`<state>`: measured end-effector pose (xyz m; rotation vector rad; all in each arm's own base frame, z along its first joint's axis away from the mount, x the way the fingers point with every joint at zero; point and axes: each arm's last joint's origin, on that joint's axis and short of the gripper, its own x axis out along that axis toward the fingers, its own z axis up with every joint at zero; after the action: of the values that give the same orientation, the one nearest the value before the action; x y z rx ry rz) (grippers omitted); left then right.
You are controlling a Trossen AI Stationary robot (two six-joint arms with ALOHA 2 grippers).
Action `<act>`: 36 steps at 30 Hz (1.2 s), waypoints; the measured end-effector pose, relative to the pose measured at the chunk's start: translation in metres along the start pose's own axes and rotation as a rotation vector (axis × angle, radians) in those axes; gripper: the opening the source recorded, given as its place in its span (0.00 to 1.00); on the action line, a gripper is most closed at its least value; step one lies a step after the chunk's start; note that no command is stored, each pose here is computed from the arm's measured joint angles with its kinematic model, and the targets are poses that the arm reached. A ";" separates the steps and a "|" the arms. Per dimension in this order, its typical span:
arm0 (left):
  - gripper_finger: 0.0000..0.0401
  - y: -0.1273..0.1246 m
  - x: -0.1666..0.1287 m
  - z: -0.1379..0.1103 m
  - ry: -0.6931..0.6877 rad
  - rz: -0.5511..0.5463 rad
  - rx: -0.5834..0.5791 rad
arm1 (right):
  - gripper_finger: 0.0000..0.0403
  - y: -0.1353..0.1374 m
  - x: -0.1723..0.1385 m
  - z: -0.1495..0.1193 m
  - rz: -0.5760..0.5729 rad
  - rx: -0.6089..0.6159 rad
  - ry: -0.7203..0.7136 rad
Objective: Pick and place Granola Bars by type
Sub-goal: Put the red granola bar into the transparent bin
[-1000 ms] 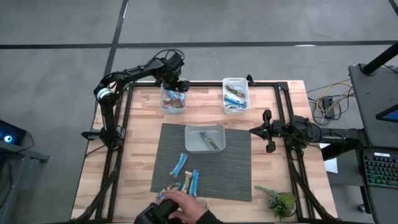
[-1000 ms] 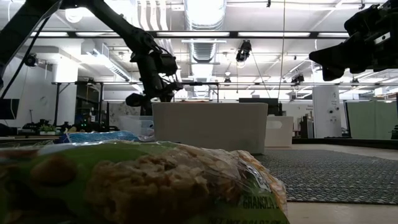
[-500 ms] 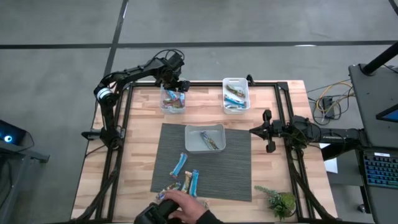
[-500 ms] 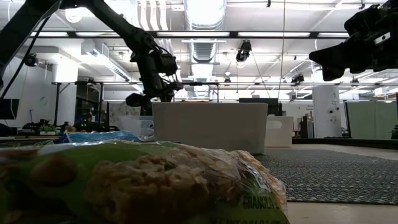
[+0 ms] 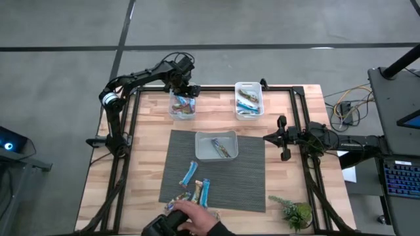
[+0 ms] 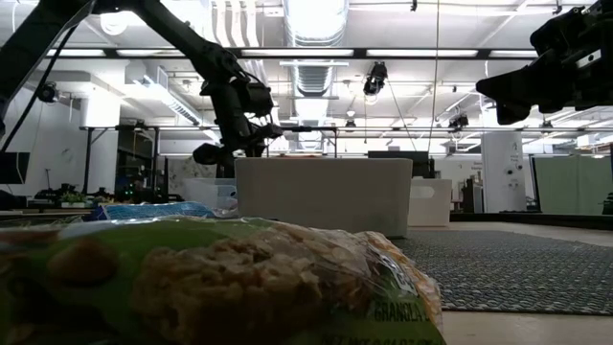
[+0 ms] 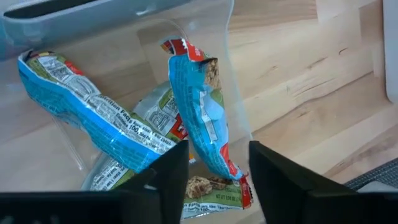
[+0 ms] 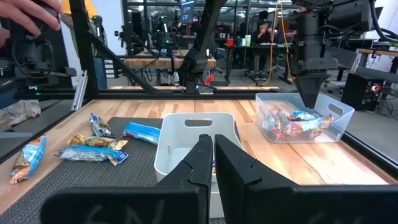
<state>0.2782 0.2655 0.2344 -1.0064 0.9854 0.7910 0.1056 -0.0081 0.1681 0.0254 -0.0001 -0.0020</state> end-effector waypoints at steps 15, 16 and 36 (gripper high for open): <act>0.00 0.000 0.000 0.000 0.005 -0.001 0.015 | 0.02 0.000 0.000 0.000 -0.001 0.000 0.000; 0.00 0.000 0.000 0.000 0.005 -0.001 0.015 | 0.02 0.000 0.000 0.000 -0.001 0.000 0.000; 0.00 -0.022 -0.090 -0.029 -0.148 -0.180 0.084 | 0.02 0.000 0.000 0.000 -0.001 0.000 0.000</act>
<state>0.2571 0.2228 0.3187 -0.9360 0.7836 0.6595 0.1056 -0.0082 0.1681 0.0253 -0.0002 -0.0027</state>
